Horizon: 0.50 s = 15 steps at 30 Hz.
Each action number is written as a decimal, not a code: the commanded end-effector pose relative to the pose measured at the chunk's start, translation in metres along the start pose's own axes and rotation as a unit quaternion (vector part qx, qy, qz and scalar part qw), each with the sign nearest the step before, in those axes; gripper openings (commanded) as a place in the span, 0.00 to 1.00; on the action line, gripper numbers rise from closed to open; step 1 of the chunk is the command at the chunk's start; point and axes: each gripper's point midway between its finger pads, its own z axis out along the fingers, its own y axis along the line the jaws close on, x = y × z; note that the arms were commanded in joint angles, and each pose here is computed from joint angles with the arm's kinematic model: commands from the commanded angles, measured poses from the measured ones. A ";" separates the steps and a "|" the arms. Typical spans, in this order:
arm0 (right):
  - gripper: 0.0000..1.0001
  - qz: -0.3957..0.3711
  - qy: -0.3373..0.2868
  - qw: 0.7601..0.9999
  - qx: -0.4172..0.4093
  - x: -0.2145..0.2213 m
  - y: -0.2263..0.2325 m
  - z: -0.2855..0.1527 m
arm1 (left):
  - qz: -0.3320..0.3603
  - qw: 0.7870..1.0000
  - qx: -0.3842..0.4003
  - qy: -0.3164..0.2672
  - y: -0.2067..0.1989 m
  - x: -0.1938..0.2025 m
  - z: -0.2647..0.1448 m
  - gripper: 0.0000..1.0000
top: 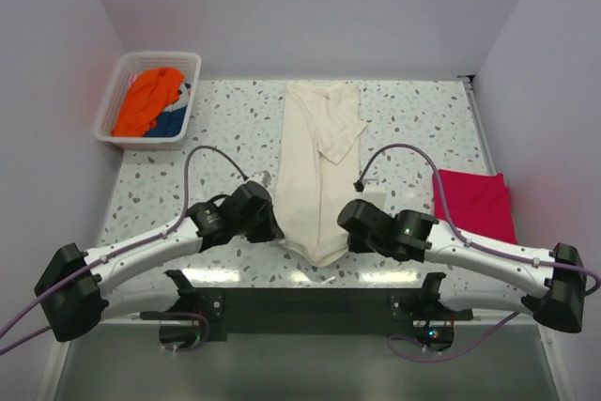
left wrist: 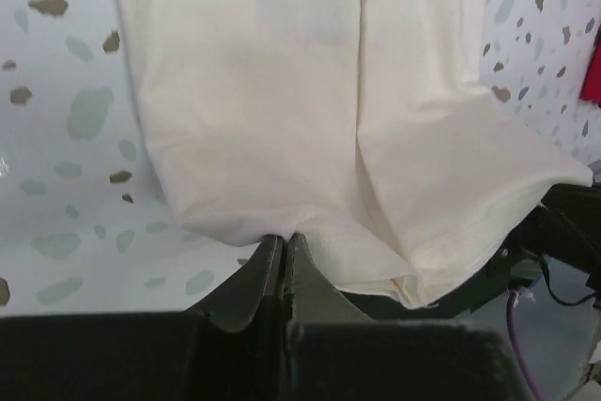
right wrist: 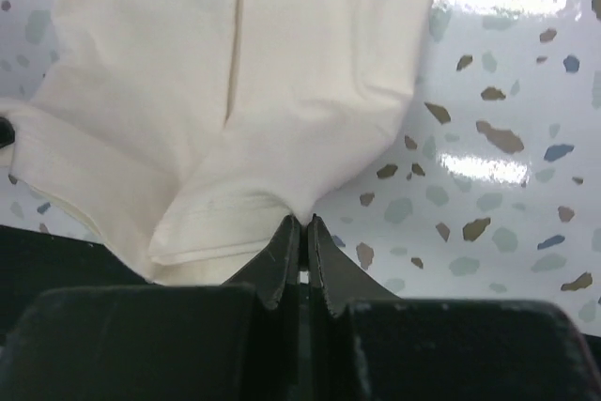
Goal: Fold and stack the t-shirts
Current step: Fold the tshirt
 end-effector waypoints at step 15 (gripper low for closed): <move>0.00 0.053 -0.058 0.995 0.061 -0.151 -0.015 0.091 | -0.022 0.993 -0.020 -0.111 -0.015 -0.163 0.061 0.00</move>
